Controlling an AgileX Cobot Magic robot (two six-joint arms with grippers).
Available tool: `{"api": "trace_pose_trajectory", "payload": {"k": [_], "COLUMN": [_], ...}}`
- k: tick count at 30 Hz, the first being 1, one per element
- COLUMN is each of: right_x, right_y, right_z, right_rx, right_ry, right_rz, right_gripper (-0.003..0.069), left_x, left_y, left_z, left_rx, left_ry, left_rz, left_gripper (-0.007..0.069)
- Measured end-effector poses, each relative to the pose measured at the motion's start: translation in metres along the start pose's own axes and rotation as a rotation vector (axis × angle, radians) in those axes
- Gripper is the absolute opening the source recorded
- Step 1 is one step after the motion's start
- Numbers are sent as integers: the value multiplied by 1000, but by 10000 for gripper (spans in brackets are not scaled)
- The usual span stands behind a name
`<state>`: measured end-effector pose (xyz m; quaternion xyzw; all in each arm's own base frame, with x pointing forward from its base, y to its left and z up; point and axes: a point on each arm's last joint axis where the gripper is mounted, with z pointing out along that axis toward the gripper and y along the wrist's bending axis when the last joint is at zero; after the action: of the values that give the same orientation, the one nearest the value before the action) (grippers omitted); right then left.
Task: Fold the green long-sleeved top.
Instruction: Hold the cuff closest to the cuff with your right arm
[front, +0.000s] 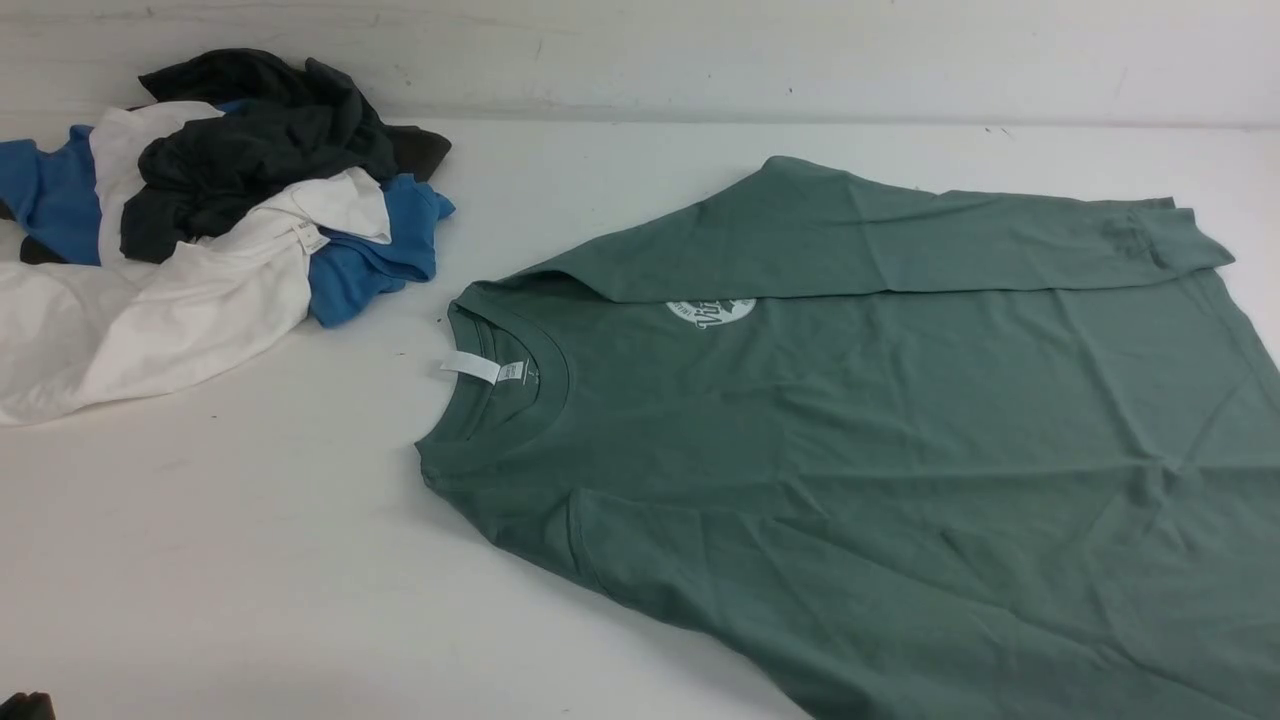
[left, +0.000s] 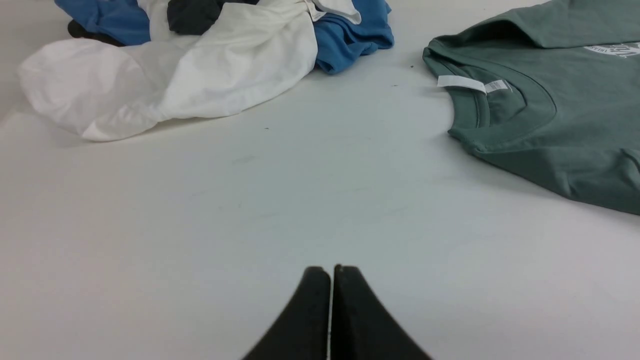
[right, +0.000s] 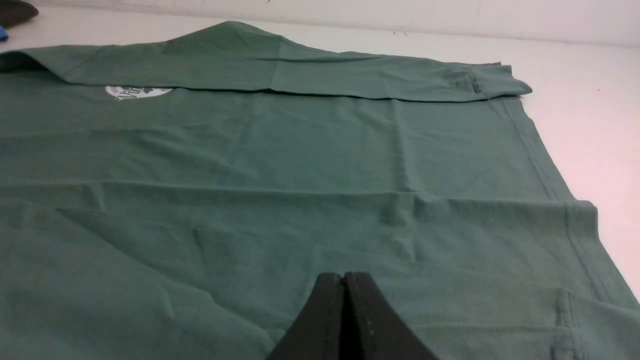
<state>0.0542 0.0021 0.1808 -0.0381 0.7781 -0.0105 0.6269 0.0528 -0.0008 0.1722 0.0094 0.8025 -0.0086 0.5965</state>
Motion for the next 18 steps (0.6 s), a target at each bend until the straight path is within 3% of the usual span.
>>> {"api": "trace_pose_trajectory", "payload": {"k": [14, 18], "right_x": [0, 0], "right_y": [0, -1], "right_z": [0, 0], "right_rx": [0, 16], "right_ry": [0, -7], "right_rz": [0, -91], "right_gripper": [-15, -15], "left_x": [0, 0], "left_y": [0, 0], "left_z": [0, 0], "left_rx": [0, 0], "left_ry": [0, 0], "left_rz": [0, 0], "left_gripper": [-4, -4]}}
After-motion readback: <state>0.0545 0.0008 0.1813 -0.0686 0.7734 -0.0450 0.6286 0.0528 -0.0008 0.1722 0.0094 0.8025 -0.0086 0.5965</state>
